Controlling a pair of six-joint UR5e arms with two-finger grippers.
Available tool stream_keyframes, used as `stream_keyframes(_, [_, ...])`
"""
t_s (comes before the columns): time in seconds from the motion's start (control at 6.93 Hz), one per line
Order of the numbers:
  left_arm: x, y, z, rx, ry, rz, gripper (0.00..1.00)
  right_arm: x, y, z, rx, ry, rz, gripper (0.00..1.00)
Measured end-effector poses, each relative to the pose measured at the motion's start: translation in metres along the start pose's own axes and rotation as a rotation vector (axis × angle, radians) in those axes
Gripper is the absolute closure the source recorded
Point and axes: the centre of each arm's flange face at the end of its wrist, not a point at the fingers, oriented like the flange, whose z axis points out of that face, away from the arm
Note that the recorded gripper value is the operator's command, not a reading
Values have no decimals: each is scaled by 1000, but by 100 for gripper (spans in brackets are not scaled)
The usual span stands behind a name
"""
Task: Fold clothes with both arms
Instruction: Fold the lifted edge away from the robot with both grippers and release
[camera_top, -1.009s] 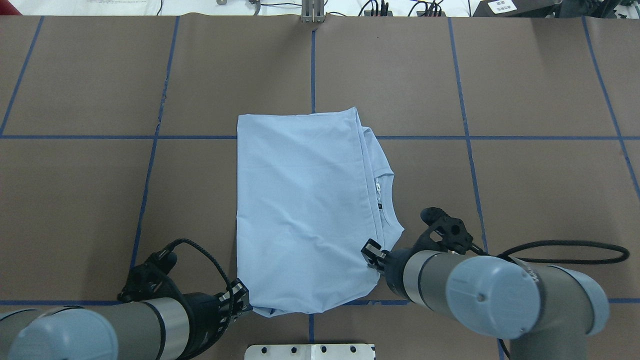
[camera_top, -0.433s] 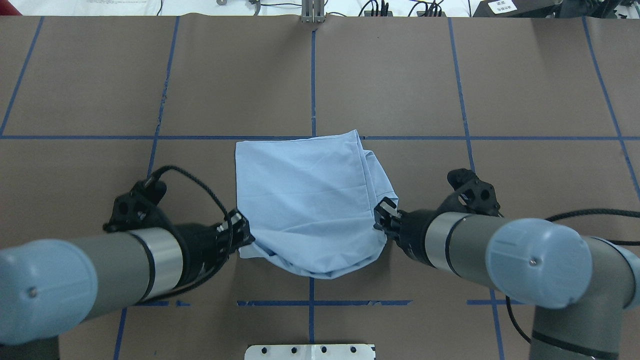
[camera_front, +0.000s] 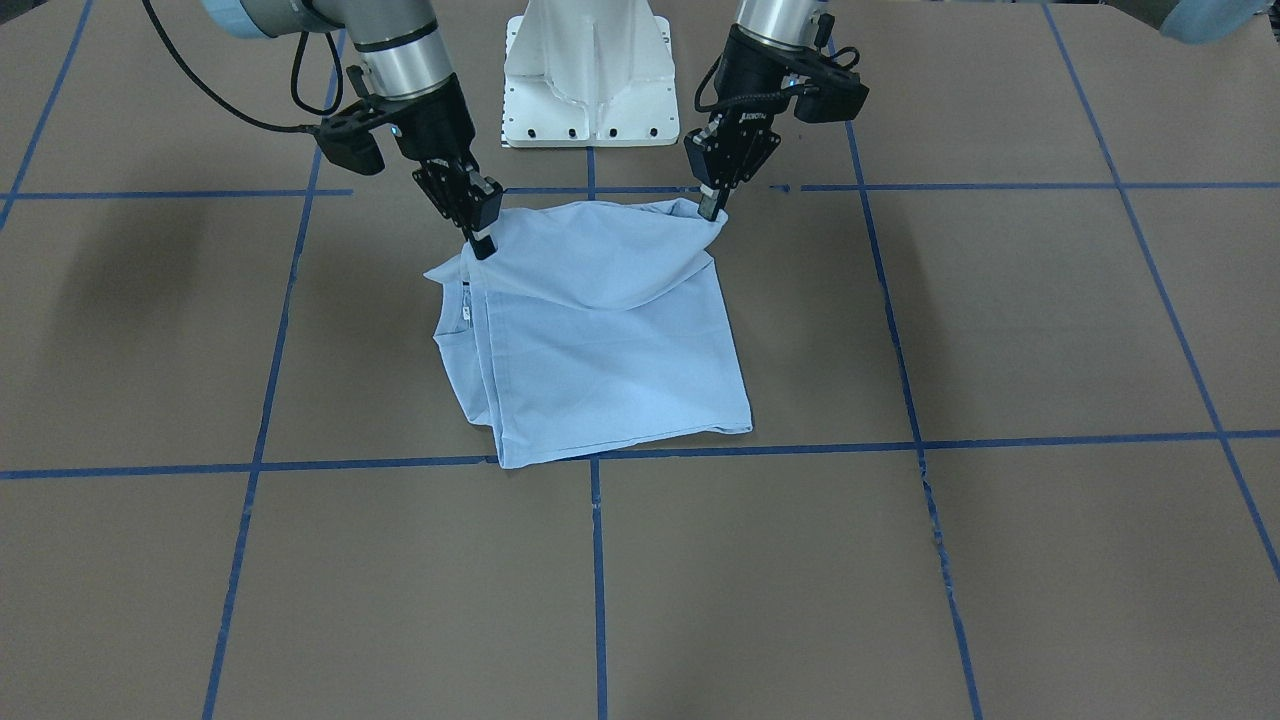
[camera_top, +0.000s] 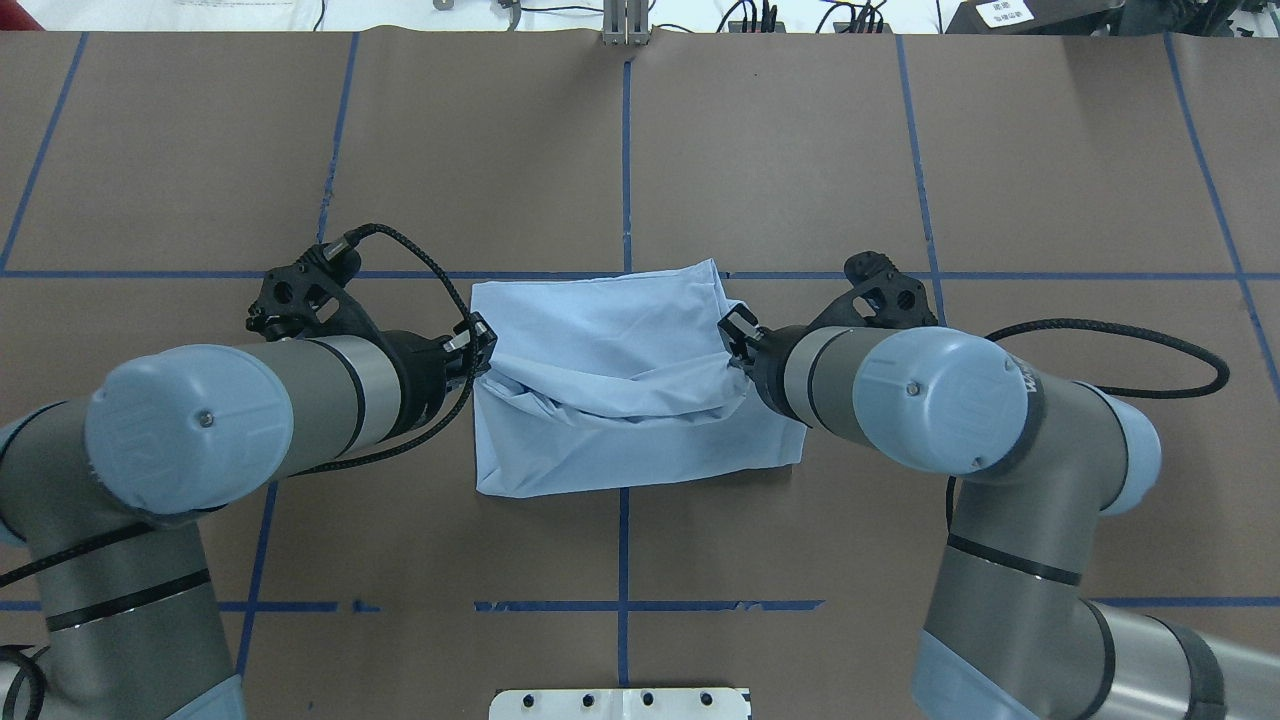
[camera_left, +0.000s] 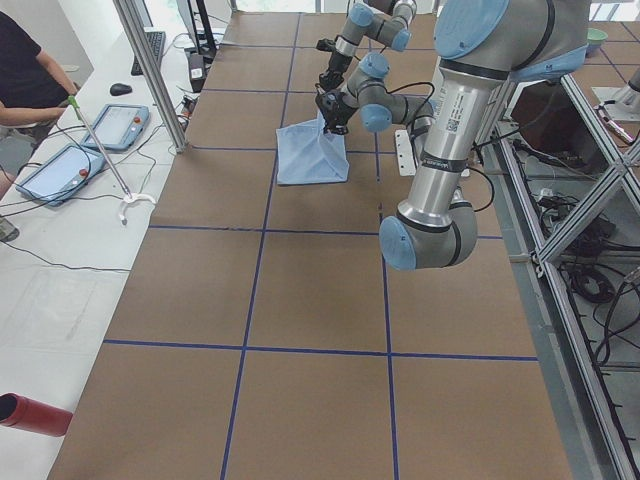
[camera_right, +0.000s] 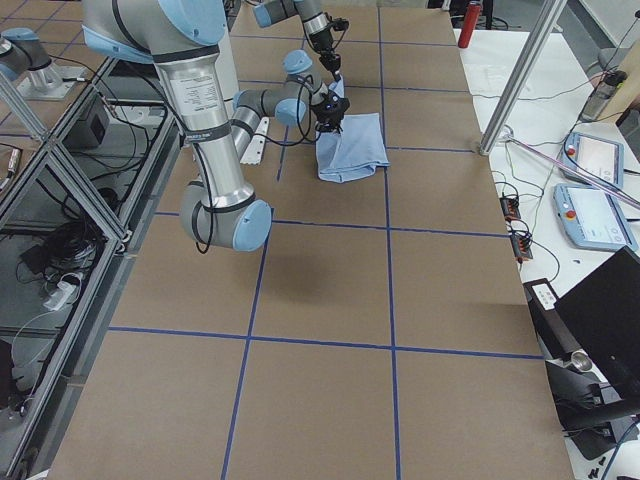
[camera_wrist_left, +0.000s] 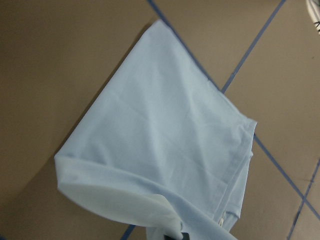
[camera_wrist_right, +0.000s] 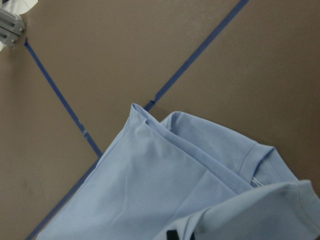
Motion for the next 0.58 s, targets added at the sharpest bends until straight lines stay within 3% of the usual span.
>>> stream_keyframes(0.43, [3,-39,47,73,-16,75,100,-35,-24,53,23,41,18,100])
stream_keyframes(0.58, [9,-62,74,105,0,96,77,-48,-39,79,11,30,33,100])
